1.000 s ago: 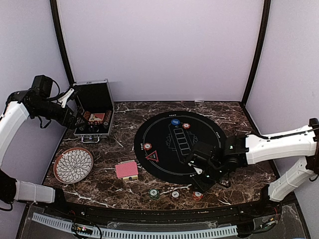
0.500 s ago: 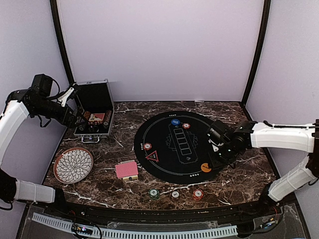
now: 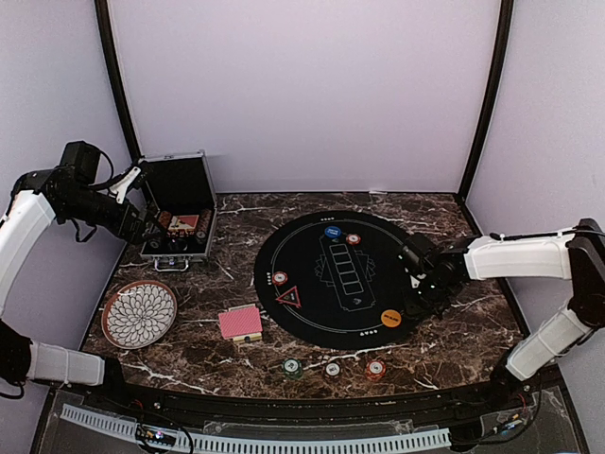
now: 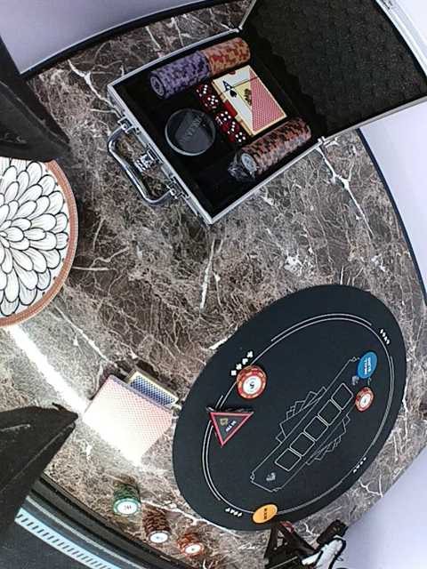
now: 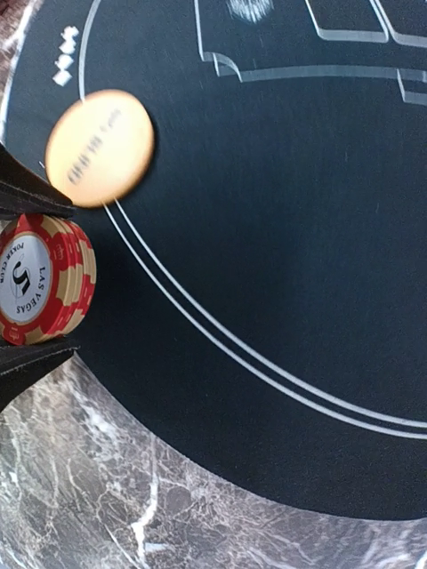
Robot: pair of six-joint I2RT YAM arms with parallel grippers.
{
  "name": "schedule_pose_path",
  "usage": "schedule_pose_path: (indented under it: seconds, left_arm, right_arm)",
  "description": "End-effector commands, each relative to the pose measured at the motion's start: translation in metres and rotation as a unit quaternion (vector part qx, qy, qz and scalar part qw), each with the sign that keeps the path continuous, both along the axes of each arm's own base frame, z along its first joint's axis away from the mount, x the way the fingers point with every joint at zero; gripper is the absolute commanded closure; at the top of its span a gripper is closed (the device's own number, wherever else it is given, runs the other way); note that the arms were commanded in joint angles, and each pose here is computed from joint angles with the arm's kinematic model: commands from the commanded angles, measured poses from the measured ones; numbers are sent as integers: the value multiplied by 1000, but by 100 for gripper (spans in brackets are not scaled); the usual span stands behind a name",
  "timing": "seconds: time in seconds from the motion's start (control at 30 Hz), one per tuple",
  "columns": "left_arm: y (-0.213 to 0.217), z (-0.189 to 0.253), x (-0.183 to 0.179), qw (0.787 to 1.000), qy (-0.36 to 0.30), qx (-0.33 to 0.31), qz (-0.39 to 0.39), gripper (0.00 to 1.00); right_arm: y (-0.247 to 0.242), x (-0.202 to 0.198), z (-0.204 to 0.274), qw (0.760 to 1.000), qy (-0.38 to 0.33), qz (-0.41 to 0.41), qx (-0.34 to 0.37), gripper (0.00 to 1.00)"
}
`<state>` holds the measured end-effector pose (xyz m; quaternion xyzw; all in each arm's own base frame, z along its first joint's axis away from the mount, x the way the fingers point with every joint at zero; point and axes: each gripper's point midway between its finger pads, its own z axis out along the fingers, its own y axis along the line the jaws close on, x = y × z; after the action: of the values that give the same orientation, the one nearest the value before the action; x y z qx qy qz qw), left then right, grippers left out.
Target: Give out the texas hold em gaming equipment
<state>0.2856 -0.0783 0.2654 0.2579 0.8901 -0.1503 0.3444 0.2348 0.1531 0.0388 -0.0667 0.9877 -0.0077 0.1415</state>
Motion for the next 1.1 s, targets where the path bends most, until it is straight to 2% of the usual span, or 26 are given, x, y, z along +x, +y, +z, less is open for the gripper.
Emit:
schedule_pose_path:
  seconds: [0.0,0.3,0.37,0.6,0.7,0.9,1.07]
  left_arm:
    - [0,9,-5,1000,-8,-1,-7,1]
    - [0,7,-4,1000,-6,-2,-7,1]
    - [0,7,-4,1000,-6,-1,-7,1]
    - [1,6,-5,1000,-6,4,-7,1]
    - [1,6,-5,1000,-7,4,-8,1]
    - [0,6,-6,1000,-7,3,-9,1]
    - [1,5,-6,1000,-6,5,-10,1]
  right_arm:
    - [-4,14,-8,999,-26,-32,7,89]
    - [-9,24,-18,998,-30,-51,17,88]
    - [-9,22,-22,998,-24,-51,16,82]
    - [-10,18,-26,998,-13,-53,14,45]
    - [-12,21,-17,998,-23,-58,11,33]
    - [-4,31,26,997,-64,-39,20,22]
    - [39,12,68,994,-91,63,13,18]
